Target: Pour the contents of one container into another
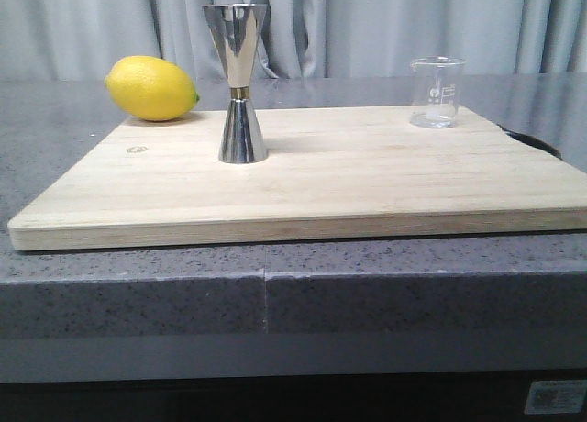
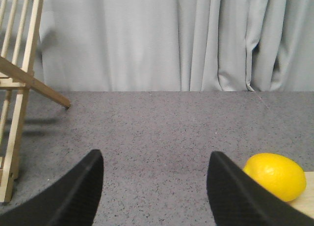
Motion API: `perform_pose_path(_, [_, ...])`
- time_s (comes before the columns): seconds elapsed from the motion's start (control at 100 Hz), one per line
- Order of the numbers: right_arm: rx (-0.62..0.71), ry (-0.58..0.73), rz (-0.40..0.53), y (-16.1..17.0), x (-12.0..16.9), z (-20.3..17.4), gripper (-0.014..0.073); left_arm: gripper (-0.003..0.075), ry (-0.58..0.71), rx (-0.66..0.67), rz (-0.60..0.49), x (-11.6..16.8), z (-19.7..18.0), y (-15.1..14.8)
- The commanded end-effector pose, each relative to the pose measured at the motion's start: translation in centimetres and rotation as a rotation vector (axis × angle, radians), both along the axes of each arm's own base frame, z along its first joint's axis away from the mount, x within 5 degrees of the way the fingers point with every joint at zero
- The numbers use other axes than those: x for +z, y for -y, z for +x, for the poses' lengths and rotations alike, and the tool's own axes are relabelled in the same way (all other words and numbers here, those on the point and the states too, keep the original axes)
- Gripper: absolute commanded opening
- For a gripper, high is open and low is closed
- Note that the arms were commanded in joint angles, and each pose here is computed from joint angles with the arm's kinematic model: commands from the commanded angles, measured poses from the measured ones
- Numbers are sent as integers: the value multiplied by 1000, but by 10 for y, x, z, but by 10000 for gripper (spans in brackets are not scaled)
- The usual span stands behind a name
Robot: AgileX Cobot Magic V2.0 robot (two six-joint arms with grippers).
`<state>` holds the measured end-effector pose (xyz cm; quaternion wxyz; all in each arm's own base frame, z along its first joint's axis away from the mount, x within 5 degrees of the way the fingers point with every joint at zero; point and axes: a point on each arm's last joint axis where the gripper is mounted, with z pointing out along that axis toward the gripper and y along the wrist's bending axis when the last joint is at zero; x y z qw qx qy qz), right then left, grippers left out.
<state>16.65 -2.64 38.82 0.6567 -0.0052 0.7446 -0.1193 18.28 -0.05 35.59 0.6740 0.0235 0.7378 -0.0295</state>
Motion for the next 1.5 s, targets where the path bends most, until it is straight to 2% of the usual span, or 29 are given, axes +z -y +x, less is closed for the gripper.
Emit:
perform_pose_path(0.0, [44,129,-28,-7,22,-9,394,418,55,29,-37,9,-13,-2])
perform_pose_path(0.07, [78,140,-36,-13,22,-13,394,402,69,29,-48,6,-23,-1])
perform_pose_path(0.17, [123,153,-41,-20,18,-21,364,326,94,19,-54,4,-36,1])
perform_pose_path(0.5, [147,140,-61,-24,0,-36,25,-20,138,-55,-39,8,-51,9])
perform_pose_path(0.61, [145,139,-80,-24,-4,-40,-71,-19,137,-68,-34,8,-51,10])
perform_pose_path(0.81, [143,126,-98,-23,-9,-41,-70,-19,144,-13,-28,9,-51,5])
perform_pose_path(1.02, [142,120,-98,-23,-9,-41,-70,-19,145,-11,-28,9,-51,5])
perform_pose_path(1.18, [142,120,-98,-23,-9,-41,-70,-19,153,47,-61,10,-51,-1])
perform_pose_path(1.49, [142,120,-98,-23,-9,-41,-70,-19,152,36,-61,10,-51,0])
